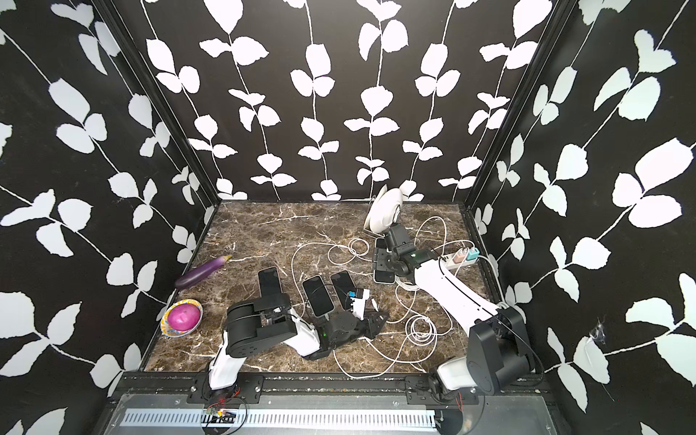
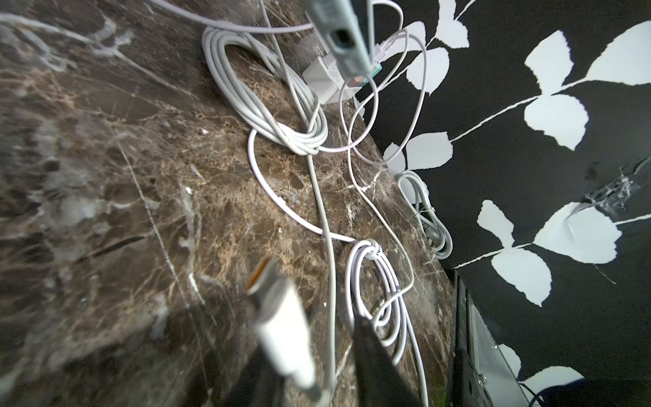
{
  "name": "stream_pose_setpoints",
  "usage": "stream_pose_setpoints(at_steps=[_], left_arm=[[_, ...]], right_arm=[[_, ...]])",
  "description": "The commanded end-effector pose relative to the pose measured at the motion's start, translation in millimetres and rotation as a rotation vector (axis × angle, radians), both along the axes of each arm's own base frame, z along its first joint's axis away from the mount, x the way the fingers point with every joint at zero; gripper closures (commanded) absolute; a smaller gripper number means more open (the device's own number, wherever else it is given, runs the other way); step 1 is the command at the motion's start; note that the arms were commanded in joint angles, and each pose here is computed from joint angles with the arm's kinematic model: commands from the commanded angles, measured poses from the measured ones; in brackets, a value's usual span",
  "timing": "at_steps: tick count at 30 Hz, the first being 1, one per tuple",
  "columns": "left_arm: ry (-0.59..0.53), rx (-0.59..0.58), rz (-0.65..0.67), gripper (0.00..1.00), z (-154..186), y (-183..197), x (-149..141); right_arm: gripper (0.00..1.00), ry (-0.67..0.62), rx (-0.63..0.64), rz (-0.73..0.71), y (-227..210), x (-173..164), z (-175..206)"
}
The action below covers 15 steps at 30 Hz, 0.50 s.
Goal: Unplug the charging cable from the phone
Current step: Remove the charging cable from the phone, then place the phone at the center of the board.
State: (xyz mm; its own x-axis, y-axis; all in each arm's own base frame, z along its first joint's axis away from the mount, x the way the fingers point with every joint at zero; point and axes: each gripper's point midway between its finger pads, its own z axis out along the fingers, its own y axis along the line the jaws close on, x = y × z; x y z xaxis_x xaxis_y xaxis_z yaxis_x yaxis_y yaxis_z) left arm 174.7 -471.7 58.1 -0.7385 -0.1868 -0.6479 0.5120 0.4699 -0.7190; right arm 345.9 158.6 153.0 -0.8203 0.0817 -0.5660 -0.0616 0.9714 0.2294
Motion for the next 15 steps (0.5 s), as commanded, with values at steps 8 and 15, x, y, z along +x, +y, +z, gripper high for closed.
stream_pose_setpoints(at_steps=[8,15], left_arm=[[-0.204,0.159,0.131,0.02,74,82,6],[-0.183,0.489,0.293,0.02,113,162,23]], right_arm=[[1.00,0.134,-0.077,0.058,1,-7,-17],[1.00,0.253,-0.141,0.086,1,-10,-60]])
